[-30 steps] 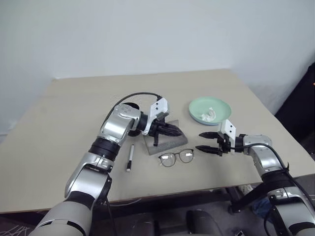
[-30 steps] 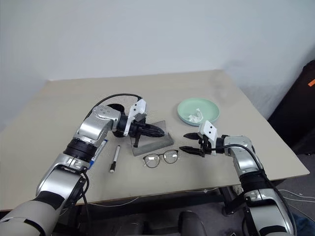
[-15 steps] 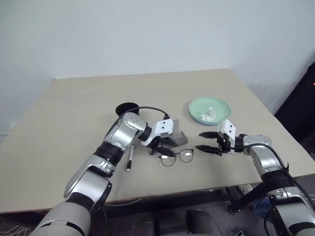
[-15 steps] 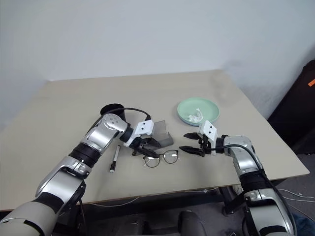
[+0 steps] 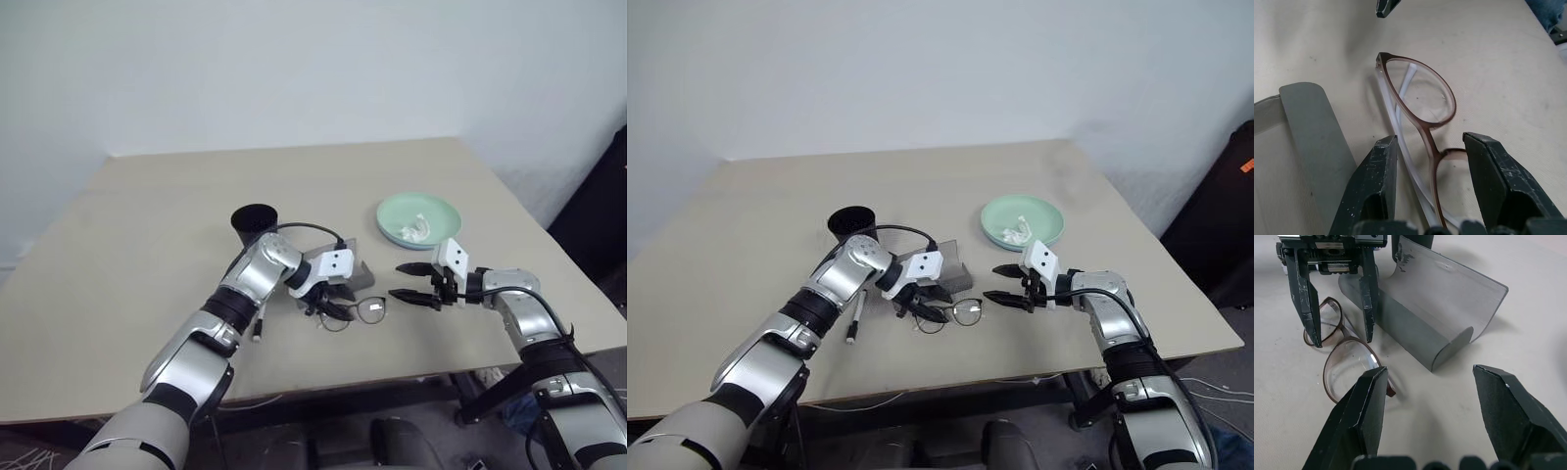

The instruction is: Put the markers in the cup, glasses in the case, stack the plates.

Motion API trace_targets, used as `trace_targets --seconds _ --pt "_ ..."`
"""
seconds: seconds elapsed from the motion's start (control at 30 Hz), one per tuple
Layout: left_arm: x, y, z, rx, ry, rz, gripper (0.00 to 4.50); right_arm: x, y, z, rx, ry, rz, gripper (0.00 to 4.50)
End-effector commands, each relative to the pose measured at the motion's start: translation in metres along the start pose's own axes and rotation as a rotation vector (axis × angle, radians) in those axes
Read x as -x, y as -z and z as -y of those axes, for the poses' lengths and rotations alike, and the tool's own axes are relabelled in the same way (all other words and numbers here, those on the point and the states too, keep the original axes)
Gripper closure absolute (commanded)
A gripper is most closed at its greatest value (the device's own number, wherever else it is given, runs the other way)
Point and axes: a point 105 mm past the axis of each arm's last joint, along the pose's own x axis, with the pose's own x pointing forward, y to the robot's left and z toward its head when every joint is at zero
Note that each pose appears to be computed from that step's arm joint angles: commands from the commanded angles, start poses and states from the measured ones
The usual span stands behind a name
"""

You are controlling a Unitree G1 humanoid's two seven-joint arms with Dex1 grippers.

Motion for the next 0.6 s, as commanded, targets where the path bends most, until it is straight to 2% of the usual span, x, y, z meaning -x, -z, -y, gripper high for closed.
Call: trace_targets --seconds 0.03,0.13,0.3,0.6 --pt "0.005 -0.0095 -0.0048 -0.034 -0.02 0.01 2.32 0.0034 -0.0092 0.006 0.038 0.019 0.017 1.48" --pt "0.0061 -0.0081 -0.0048 -0.034 -0.021 0.007 2.91 0.0033 -0.0088 0.0065 0.038 0.021 0.015 1.48" --pt "0.0081 -0.0091 -0.004 -0.035 -0.016 0.017 4.47 0.0029 -0.0096 0.0077 0.041 0.023 0.016 1.48" --pt "0.0134 -0.0116 -0.0036 -0.044 -0.015 0.029 4.47 0.0024 -0.0105 0.0101 0.047 0.03 0.017 1.48"
